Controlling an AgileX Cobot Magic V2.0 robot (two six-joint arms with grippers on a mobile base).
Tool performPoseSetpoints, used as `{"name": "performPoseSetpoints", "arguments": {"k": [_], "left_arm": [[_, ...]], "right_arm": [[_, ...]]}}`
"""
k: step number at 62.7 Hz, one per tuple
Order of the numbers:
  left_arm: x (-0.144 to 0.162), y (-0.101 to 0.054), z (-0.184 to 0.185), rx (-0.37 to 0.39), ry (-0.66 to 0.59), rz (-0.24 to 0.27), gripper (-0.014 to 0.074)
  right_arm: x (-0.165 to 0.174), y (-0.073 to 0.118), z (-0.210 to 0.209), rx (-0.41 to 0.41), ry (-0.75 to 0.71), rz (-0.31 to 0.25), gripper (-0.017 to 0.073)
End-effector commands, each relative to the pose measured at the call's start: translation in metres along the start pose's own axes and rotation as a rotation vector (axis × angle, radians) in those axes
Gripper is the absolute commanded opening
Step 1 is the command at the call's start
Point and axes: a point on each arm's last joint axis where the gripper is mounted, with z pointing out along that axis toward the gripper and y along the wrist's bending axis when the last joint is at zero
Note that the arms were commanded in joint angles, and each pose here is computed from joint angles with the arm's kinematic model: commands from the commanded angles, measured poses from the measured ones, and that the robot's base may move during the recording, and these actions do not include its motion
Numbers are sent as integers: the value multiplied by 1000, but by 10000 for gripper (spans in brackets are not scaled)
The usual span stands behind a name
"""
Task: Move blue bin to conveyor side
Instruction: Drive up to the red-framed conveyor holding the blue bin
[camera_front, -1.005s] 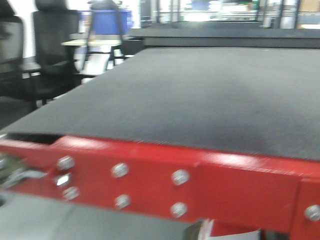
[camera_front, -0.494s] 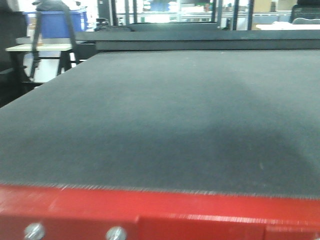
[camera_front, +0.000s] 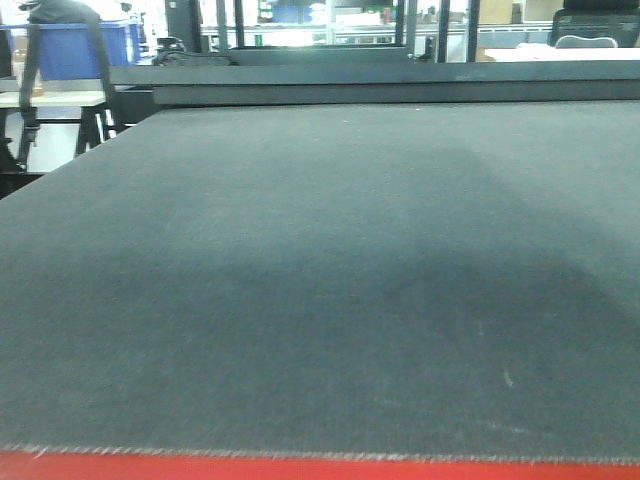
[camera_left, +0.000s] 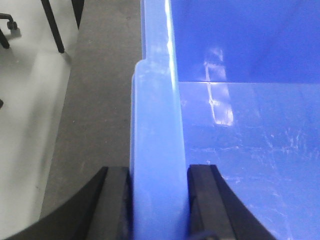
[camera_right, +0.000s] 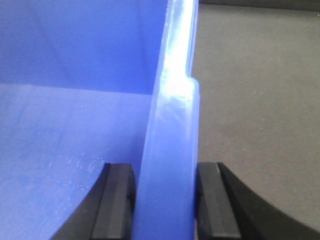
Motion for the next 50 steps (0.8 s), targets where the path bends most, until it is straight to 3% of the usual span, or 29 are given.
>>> {"name": "performPoseSetpoints", "arguments": {"k": [1, 50], "left_arm": [[-10, 0, -14, 10, -133, 7, -20], [-10, 0, -14, 10, -133, 7, -20]], "right_arm": [[-14, 2, -17, -8, -178, -29, -79], [-14, 2, -17, -8, -178, -29, -79]]}}
